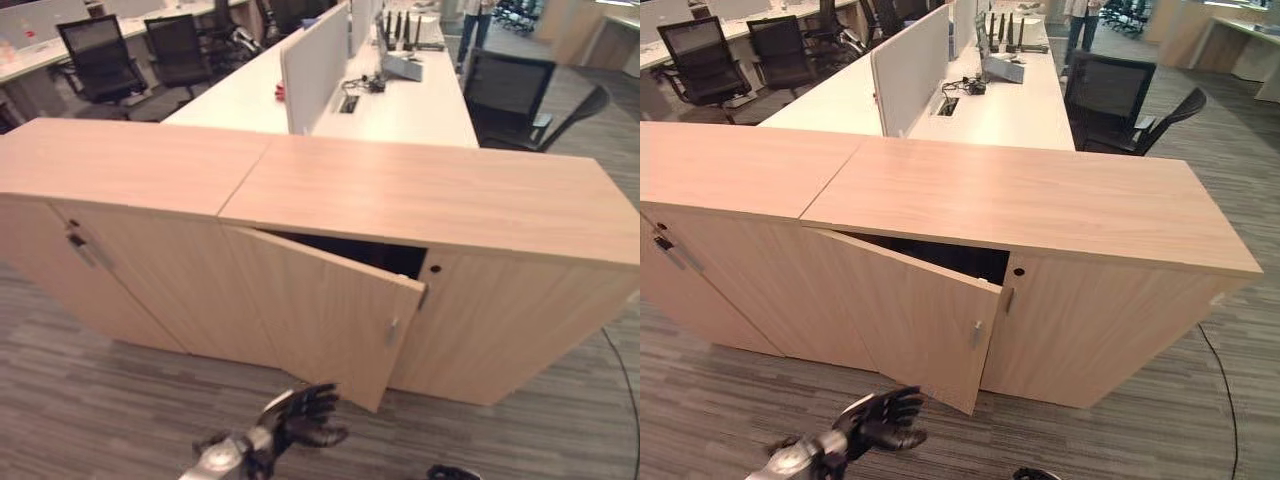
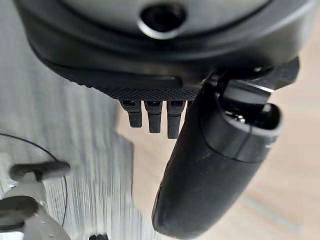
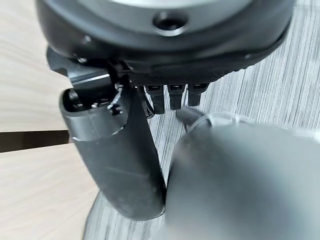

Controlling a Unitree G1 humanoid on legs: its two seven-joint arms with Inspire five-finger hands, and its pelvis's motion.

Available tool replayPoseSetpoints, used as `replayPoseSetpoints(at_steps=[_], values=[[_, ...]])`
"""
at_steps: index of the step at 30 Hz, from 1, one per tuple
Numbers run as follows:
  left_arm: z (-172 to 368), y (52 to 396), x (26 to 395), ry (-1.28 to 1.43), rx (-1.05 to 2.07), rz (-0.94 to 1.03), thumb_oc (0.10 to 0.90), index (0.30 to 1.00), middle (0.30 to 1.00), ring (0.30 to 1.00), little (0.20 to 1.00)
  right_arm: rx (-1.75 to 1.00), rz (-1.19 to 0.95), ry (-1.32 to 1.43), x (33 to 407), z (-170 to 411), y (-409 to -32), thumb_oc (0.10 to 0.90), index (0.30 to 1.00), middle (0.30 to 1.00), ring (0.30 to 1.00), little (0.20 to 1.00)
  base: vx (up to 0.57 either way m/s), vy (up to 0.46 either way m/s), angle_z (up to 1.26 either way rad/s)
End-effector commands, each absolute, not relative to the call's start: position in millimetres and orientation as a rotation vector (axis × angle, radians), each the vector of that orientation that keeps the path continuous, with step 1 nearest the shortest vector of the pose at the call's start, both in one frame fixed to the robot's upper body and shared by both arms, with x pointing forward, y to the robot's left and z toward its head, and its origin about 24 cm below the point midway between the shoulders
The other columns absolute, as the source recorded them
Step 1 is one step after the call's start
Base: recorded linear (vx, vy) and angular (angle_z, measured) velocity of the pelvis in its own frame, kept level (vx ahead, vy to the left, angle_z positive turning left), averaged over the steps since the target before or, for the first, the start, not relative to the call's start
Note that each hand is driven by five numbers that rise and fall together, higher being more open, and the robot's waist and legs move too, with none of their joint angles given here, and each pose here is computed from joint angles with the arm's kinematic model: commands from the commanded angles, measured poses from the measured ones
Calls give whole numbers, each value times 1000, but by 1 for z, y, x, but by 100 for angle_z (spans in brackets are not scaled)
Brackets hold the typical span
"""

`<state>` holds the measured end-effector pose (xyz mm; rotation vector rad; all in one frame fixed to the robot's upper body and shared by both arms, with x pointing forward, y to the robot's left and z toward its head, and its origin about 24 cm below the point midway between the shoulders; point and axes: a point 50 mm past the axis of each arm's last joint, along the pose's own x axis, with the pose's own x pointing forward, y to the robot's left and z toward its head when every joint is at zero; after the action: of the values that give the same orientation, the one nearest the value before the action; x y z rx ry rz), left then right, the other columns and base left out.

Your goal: Put the empty folder in the office cabinet

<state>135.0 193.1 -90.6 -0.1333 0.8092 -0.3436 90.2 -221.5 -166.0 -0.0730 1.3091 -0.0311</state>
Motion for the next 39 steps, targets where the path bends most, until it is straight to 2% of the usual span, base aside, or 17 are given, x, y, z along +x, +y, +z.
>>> replayPoseSetpoints(at_steps=[1, 6, 10, 16, 22, 26, 32, 35, 39], values=[[-54, 171, 181, 533, -125, -425, 800, 900, 900, 900, 900, -63, -49, 1352, 83, -167, -225, 800, 900, 900, 900, 900, 27, -124, 4], [-47, 179, 192, 495, -41, -408, 800, 900, 900, 900, 900, -89, -33, 1353, 79, -167, -227, 800, 900, 900, 900, 900, 35, -139, -6], [-25, 189, 223, 356, 57, -318, 800, 900, 900, 900, 900, -132, -46, 1334, 81, -164, -240, 800, 900, 900, 900, 900, -20, -79, -41], [9, 190, 257, 184, 214, -288, 800, 900, 900, 900, 900, -176, 1, 1302, 87, -162, -241, 800, 900, 900, 900, 900, 27, 9, -46], [16, 185, 264, 139, 229, -294, 800, 900, 900, 900, 900, -164, 38, 1345, 69, -167, -232, 800, 900, 900, 900, 900, 50, 73, -89], [3, 190, 255, 176, 222, -241, 800, 900, 900, 900, 900, -168, 57, 1399, 51, -170, -230, 800, 900, 900, 900, 900, 13, 108, -27], [-32, 197, 235, 315, 253, -199, 800, 900, 900, 900, 900, -170, 32, 1378, 57, -169, -233, 800, 900, 900, 900, 900, -22, 75, 1], [-63, 201, 210, 463, 200, -195, 800, 900, 900, 900, 900, -159, 1, 1363, 62, -167, -236, 800, 900, 900, 900, 900, -6, 47, 12], [-111, 214, 161, 741, 67, -76, 800, 900, 900, 900, 900, -152, -25, 1380, 60, -167, -239, 800, 900, 900, 900, 900, -8, 44, 15]])
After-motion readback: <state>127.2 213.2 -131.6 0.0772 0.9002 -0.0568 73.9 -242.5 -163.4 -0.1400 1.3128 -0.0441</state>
